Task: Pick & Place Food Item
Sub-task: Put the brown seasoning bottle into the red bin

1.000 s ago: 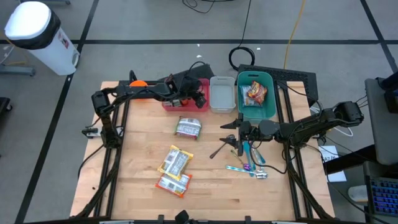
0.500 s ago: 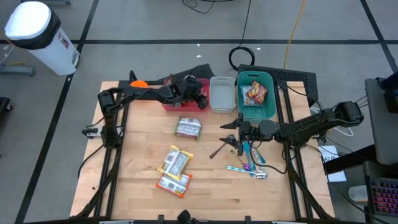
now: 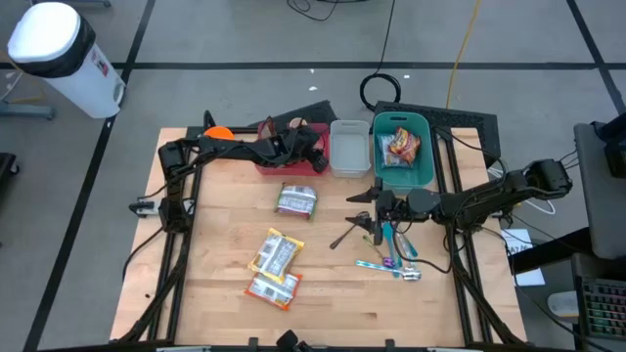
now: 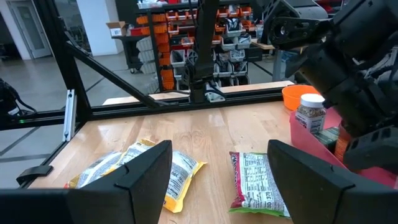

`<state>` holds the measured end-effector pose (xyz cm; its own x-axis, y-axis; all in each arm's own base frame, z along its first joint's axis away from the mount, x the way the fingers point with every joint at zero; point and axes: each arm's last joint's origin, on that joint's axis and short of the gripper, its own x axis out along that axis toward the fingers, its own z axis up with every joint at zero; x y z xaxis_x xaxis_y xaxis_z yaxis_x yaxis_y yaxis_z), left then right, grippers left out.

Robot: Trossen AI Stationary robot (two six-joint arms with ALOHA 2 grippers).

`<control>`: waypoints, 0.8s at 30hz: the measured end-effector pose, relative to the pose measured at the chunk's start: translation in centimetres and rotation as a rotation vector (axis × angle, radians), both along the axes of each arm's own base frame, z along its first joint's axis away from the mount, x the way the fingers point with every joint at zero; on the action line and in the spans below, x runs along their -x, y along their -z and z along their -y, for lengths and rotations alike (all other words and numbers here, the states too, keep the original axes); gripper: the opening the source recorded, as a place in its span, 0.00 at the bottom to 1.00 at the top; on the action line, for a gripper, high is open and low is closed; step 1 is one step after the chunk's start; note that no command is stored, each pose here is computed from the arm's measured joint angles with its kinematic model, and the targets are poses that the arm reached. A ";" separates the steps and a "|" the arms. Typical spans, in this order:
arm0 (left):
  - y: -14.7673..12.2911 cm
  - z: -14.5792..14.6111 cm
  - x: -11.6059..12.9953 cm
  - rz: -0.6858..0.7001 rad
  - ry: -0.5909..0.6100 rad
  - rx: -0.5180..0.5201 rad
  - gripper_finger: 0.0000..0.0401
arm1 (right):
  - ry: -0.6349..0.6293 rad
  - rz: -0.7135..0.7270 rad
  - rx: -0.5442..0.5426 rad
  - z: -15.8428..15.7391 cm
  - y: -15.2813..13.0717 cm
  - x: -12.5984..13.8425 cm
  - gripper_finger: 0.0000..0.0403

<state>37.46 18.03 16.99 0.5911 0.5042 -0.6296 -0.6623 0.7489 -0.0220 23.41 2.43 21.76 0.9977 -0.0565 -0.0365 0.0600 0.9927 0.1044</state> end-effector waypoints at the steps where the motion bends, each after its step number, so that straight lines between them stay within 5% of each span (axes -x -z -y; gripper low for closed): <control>1: -0.1 0.1 0.0 -0.004 -0.006 -0.011 0.49 | 0.000 0.000 0.000 0.0 0.0 0.0 0.64; 14: -1.3 1.9 -1.5 0.084 -0.120 -0.031 0.45 | 0.000 0.000 0.000 0.0 0.0 0.0 0.64; 24: -1.2 1.8 -1.5 0.057 0.007 -0.007 0.45 | 0.000 0.000 0.000 0.0 0.0 0.0 0.64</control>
<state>38.98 16.18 18.19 0.6291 0.5043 -0.5915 -0.6551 0.7536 -0.0543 23.41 2.43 21.75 0.9977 -0.0561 -0.0368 0.0597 0.9928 0.1042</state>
